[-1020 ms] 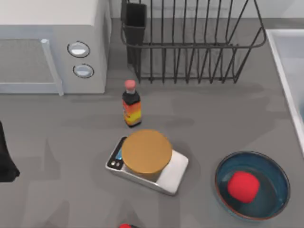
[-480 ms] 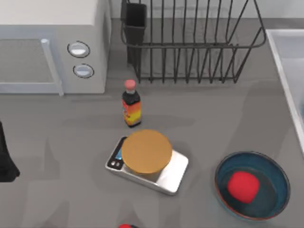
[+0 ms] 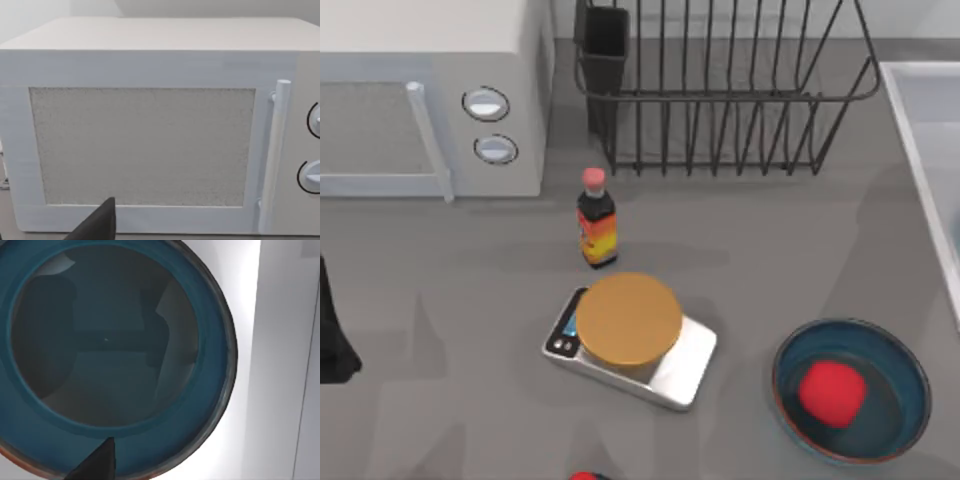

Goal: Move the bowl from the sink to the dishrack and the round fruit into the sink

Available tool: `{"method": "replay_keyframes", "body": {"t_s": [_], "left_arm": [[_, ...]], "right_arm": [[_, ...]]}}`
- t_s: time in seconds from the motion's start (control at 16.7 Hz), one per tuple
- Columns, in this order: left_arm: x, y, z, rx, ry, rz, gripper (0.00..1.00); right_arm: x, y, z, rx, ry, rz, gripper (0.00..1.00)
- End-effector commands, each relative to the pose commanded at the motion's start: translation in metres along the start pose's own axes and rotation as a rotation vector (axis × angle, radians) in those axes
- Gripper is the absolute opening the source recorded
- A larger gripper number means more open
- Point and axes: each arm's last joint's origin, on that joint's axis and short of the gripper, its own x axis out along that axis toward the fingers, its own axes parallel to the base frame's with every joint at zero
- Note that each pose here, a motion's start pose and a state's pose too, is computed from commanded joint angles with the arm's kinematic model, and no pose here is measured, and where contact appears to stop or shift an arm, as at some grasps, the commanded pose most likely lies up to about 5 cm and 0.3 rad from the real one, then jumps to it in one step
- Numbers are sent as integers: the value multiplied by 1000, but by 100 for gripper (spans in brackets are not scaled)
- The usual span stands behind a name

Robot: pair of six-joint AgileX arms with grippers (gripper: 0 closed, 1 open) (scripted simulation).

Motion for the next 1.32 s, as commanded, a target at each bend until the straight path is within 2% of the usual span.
{"method": "replay_keyframes", "body": {"t_s": [0.18, 0.54, 0.84, 1.32], "left_arm": [[0, 0, 0, 0, 0, 0, 100], [0, 0, 0, 0, 0, 0, 100], [0, 0, 0, 0, 0, 0, 100], [0, 0, 0, 0, 0, 0, 100]], "right_arm": [[16, -2, 1, 5, 3, 1, 100], [93, -3, 0, 5, -5, -2, 100], [99, -3, -1, 5, -1, -1, 100], [99, -3, -1, 5, -1, -1, 40]]}}
